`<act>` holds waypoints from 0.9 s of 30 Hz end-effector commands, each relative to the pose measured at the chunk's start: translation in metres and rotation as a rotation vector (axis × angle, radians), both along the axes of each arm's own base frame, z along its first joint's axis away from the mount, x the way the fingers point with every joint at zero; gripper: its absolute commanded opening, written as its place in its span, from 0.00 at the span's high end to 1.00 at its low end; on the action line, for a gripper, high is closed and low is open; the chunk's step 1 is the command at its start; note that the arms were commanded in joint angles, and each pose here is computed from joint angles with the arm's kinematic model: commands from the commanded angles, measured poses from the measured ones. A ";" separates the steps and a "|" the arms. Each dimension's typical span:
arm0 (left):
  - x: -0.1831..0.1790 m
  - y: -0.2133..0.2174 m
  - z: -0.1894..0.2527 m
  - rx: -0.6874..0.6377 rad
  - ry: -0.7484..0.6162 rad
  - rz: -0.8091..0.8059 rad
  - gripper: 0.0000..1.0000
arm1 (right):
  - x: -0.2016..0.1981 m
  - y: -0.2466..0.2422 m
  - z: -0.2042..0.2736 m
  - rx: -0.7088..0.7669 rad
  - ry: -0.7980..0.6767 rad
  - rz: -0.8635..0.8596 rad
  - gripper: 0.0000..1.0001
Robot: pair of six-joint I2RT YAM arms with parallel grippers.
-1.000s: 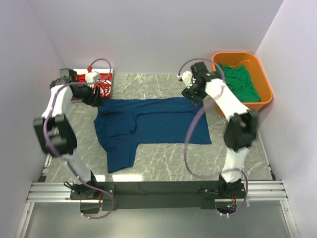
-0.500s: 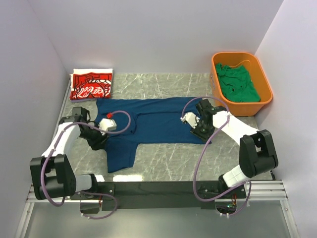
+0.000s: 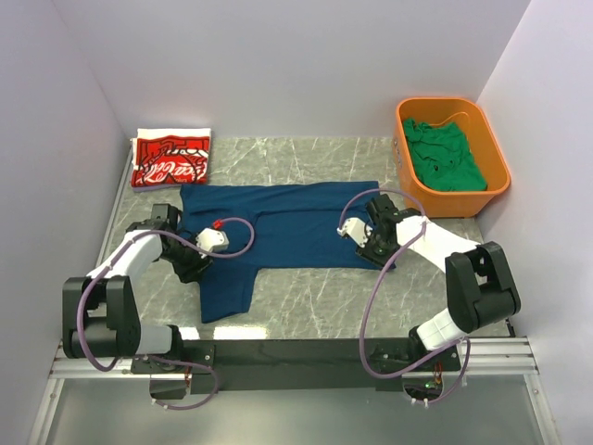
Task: Fold and stack the t-shirts
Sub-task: Fold the tshirt
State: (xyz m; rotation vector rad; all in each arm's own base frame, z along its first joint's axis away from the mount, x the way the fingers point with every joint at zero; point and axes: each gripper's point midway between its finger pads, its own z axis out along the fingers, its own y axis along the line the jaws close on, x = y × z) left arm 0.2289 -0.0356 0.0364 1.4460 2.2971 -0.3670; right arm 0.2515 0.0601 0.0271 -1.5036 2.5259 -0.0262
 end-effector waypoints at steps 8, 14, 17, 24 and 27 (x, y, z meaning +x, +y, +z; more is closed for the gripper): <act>-0.010 -0.014 -0.013 -0.021 0.037 -0.044 0.53 | 0.008 -0.001 -0.020 -0.041 -0.031 0.013 0.67; -0.035 -0.012 -0.019 -0.009 0.112 -0.068 0.80 | 0.009 -0.006 -0.015 -0.068 -0.043 0.000 1.00; -0.045 -0.013 -0.012 -0.015 0.122 -0.078 0.97 | 0.009 -0.005 -0.007 -0.054 -0.052 -0.006 1.00; -0.057 -0.008 -0.005 0.009 0.134 -0.041 0.99 | -0.003 -0.006 0.011 -0.037 -0.061 0.014 1.00; -0.059 -0.011 0.006 -0.021 0.168 -0.026 0.99 | -0.008 -0.008 0.021 -0.035 -0.070 0.023 1.00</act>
